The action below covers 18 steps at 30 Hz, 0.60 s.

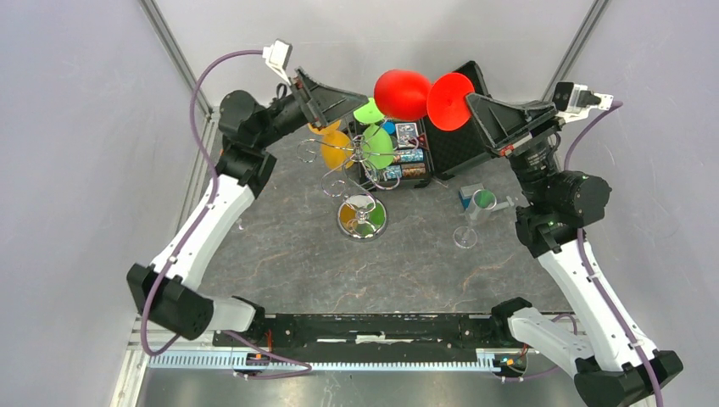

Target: Take the wine glass off the wine glass rack

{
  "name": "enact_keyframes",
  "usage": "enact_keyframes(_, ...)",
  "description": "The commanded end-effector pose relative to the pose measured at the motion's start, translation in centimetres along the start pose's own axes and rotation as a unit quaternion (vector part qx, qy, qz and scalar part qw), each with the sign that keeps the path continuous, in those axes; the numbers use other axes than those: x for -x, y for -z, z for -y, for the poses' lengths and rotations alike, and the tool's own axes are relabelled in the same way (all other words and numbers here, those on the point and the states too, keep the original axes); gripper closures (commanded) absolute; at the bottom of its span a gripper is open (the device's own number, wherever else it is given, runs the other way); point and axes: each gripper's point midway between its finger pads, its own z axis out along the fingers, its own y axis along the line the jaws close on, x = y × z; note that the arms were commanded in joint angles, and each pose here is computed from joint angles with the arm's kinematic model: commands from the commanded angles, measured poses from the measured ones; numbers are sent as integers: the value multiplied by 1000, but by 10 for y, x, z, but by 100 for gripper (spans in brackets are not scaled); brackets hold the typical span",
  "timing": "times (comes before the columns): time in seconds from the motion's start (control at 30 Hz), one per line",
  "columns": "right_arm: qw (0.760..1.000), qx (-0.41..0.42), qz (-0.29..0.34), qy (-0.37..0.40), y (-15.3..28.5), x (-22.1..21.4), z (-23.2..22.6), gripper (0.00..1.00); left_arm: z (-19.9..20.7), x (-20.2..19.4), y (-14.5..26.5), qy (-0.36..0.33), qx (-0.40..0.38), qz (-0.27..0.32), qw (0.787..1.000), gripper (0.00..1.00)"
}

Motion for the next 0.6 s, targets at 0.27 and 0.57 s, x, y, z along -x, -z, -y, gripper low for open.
enact_keyframes(0.27,996,29,-17,-87,11,-10,-2,100,75,6,-8,100,-157,-11,982,18)
enact_keyframes(0.57,996,7,6,-94,15,-8,22,100,116,-9,13,131,-221,-43,965,44)
